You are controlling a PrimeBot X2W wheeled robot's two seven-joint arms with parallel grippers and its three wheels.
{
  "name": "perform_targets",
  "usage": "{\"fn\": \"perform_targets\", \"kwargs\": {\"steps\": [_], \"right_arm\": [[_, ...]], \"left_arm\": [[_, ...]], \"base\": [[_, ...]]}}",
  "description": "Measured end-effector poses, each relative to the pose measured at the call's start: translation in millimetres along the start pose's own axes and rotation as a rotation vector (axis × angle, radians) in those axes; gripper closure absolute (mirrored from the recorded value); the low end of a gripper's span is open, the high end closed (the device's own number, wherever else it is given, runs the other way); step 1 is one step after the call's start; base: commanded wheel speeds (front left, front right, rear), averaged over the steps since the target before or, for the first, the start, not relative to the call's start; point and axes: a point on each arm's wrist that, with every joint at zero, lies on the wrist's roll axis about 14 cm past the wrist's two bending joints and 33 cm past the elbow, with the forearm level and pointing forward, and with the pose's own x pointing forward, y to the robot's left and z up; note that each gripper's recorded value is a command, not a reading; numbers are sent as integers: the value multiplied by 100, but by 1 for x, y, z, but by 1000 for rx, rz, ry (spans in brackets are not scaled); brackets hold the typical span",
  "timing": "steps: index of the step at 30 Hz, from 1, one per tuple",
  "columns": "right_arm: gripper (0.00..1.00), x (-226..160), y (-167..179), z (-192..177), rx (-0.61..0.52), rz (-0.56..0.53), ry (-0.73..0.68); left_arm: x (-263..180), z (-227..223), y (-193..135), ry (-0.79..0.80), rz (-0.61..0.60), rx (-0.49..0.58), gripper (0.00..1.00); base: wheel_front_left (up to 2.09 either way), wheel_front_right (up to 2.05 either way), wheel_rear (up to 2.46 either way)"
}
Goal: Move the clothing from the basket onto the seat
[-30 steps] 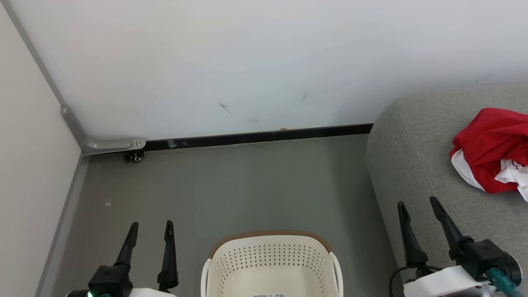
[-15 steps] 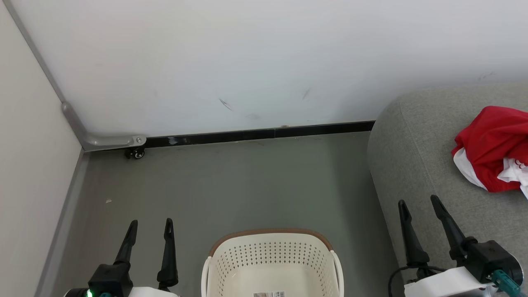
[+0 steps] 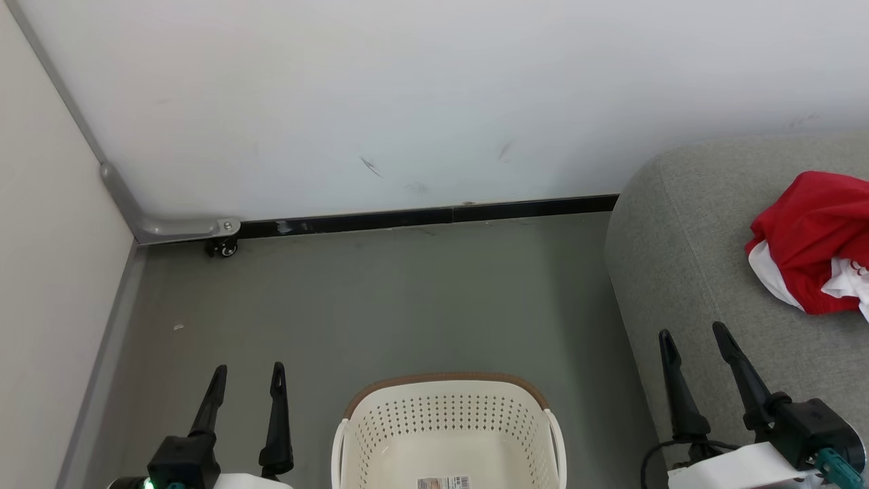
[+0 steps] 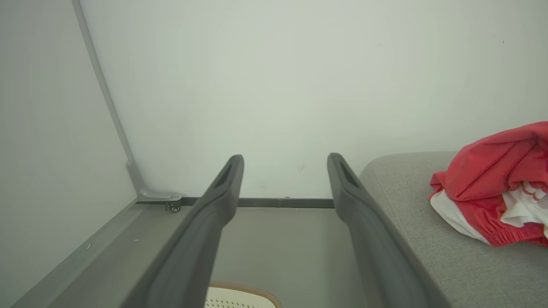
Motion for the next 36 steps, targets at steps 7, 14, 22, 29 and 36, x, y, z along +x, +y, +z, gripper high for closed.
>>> {"fn": "perform_targets", "kwargs": {"steps": [7,14,22,29,36], "right_arm": [[0,1,1,0,0,3,4],[100,-3,0,-6,2,-1,23],[100,-15,1,-33,34,-13,108],[100,-14,-1,-33,118,-35,105],[100,-13,-5,-33,250,-68,105]], "left_arm": [[-1,-5,2,15,8,9,0],[-2,-11,3,34,9,20,100],[-19,-44,6,144,22,9,100],[-20,-53,17,197,66,-77,100],[-15,-55,19,225,90,-220,100]], "base": [[0,0,0],[0,0,0],[0,0,0],[0,0,0],[0,0,0]]}}
